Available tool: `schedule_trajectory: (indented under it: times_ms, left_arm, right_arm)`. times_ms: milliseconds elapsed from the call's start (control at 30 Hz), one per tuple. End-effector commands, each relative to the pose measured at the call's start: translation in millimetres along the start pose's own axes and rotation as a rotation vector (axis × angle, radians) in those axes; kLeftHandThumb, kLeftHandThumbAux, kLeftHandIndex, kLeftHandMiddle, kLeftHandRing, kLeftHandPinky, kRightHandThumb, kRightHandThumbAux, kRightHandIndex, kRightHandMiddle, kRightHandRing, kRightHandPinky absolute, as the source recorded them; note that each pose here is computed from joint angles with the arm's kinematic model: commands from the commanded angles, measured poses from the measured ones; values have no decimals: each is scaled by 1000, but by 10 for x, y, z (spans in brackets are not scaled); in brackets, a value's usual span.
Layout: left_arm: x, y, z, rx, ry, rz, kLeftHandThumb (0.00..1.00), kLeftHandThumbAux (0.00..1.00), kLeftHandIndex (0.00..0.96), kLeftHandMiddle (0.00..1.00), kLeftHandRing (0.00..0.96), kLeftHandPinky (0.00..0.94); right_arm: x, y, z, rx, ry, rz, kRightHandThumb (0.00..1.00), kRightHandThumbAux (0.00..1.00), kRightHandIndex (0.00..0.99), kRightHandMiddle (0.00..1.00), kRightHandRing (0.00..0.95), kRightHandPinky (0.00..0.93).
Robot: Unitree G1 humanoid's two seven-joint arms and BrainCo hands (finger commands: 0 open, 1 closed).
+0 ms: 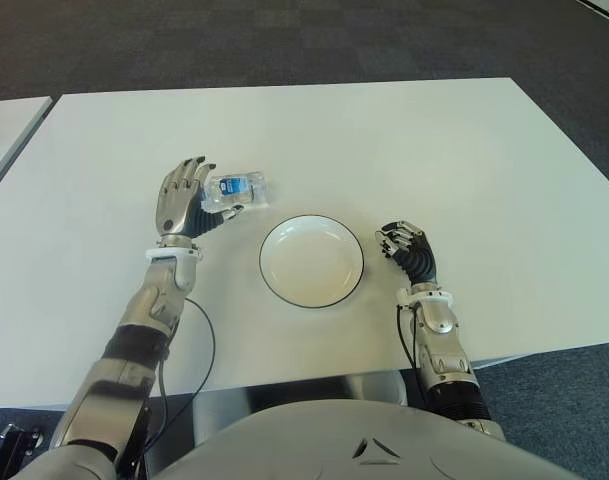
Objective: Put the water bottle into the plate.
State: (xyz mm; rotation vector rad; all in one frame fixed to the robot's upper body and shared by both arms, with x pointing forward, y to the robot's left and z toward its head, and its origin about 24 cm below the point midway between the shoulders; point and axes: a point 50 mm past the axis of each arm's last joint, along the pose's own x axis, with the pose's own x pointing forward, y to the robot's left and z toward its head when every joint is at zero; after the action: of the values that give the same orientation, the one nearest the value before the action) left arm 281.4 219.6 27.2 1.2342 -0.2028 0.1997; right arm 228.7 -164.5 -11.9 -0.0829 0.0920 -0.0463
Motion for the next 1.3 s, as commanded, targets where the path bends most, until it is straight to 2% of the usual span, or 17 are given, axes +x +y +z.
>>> schedule_trajectory:
  times_ms: [33,167,333,633,1300]
  left_arm:
    - [88,-81,-16,54,-22,-34,667,395,27,6,6,8]
    - [185,-149,-57,120,-8,-77,648,296,5,1,1,1]
    - [275,-227,-92,199,9,-125,634,218,0,0,0,0]
    - [286,-369,-157,289,33,-239,607,116,0,0,0,0]
    - [258,-564,-115,459,-19,-517,601,132,0,0,0,0]
  right_arm:
    - [-56,6,-101,5,62,-5,705,729,434,646,645,655]
    - [-61,1,-104,2,65,-11,705,729,433,644,646,658]
    - [-70,-2,-103,1,61,-11,705,729,433,645,645,653]
    - [-81,-11,-107,-9,57,-19,705,729,433,642,644,649]
    - [-83,-37,-123,-8,68,-25,705,728,434,648,649,663]
